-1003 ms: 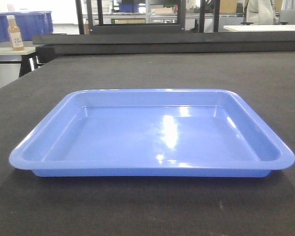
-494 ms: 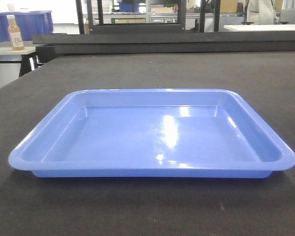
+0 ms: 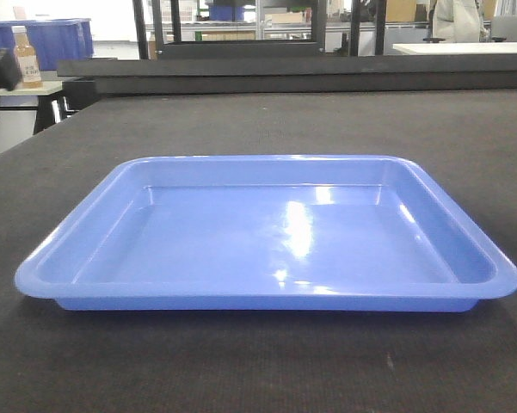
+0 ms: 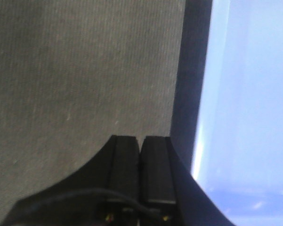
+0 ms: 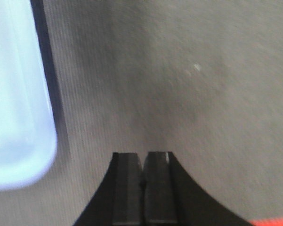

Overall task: Grab blue tray and place on right shelf
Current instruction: 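Lower both grippers open over the tray's two side rims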

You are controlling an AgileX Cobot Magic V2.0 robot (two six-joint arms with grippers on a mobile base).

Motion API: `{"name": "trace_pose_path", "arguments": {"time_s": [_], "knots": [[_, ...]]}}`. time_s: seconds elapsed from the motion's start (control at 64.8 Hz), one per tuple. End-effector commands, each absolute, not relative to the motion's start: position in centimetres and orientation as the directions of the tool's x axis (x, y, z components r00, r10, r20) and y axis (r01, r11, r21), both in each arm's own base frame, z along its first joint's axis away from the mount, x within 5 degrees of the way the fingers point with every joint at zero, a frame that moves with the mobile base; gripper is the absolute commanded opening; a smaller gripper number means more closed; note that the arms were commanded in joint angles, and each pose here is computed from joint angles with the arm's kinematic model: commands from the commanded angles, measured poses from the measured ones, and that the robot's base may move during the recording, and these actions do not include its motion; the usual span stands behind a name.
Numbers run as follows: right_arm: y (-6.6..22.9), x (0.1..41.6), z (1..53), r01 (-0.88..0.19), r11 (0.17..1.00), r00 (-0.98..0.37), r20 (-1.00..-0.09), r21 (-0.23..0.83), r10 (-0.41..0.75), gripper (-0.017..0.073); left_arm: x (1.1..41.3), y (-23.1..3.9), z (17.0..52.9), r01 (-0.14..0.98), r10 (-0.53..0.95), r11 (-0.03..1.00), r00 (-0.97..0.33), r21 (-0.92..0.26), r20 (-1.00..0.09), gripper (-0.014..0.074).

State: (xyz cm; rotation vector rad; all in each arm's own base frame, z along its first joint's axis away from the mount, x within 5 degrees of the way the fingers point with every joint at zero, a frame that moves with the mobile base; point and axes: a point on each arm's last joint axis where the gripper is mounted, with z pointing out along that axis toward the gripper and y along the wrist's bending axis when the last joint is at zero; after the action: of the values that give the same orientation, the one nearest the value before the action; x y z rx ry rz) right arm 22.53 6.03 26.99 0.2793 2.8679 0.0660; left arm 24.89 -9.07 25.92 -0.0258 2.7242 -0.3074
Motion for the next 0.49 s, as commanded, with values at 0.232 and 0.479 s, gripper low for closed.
{"name": "trace_pose_path", "arguments": {"time_s": [0.232, 0.479], "knots": [[8.3, 28.9, 29.3, 0.133, 0.981, -0.922, -0.347, 0.139, 0.174, 0.0044, 26.6, -14.2, 28.2, 0.077, -0.022, 0.975, -0.898, -0.208, -0.439, -0.0041], [9.6, 31.0, 28.1, 0.112, 0.976, -0.939, -0.301, 0.186, 0.165, 0.0044, 29.3, -15.5, 29.1, 0.068, -0.021, 0.978, -0.908, -0.195, -0.418, -0.0041]]}}
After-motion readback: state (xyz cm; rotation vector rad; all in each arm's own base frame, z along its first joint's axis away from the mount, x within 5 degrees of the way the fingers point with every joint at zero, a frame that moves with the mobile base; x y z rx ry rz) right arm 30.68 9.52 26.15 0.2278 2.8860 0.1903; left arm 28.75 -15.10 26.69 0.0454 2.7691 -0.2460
